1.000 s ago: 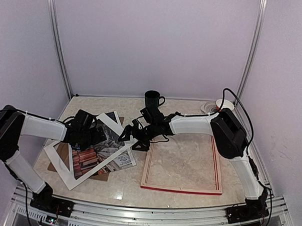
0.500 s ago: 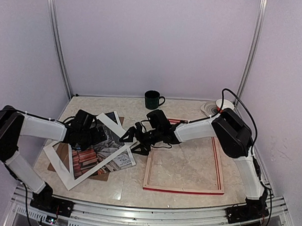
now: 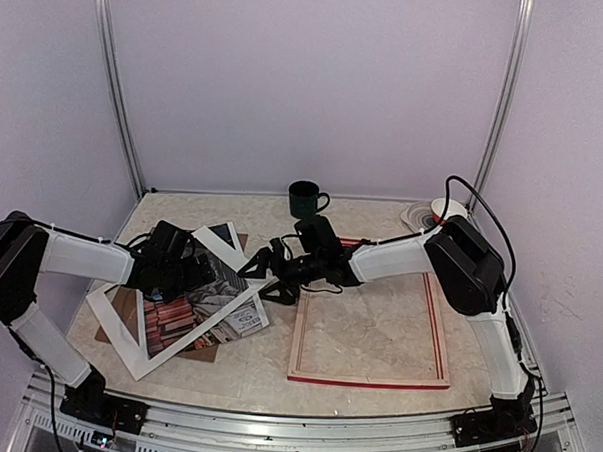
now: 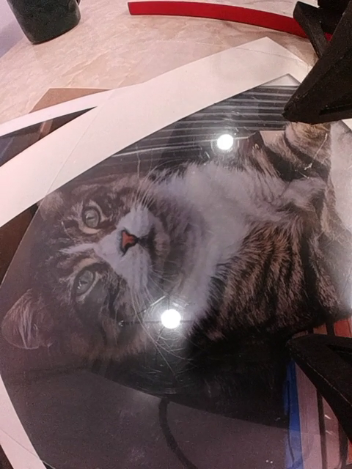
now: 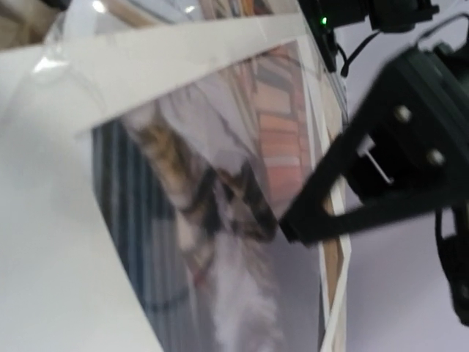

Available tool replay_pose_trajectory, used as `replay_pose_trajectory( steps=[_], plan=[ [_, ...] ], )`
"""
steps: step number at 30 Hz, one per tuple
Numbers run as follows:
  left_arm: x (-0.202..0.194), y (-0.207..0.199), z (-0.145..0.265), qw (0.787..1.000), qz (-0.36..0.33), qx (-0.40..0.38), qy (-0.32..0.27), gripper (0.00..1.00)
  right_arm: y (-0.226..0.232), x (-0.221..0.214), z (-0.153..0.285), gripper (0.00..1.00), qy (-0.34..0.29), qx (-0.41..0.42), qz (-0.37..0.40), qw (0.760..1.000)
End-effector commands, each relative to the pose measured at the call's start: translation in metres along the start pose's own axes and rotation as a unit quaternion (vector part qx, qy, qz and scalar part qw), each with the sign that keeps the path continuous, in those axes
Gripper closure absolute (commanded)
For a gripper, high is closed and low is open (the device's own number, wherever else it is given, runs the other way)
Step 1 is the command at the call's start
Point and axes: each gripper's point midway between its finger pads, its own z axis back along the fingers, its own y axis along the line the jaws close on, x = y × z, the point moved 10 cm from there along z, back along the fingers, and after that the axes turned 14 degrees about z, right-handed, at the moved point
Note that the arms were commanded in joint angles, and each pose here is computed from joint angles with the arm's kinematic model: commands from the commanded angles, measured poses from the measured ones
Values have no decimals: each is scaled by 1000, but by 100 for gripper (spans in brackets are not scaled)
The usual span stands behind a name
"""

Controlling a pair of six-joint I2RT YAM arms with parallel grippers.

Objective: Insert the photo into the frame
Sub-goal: Pick up the glass panel from the mat board.

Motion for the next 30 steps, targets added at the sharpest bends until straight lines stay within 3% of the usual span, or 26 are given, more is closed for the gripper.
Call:
replay_pose_trajectory(
  steps=[1, 18, 22, 30],
  plan=[
    [-3, -1, 2, 1000, 1, -10, 1, 2, -9, 10, -6, 5, -5, -35, 11, 999],
    [-4, 0, 3, 1000, 5, -11, -2, 2, -23, 14, -8, 5, 0, -102, 7, 995],
    [-7, 2, 2, 1000, 5, -9, 4, 2, -6, 31, 5, 6, -30, -107, 28, 993],
    [-6, -4, 2, 999, 11, -37, 2, 3, -11, 31, -1, 7, 1, -117, 11, 993]
  ],
)
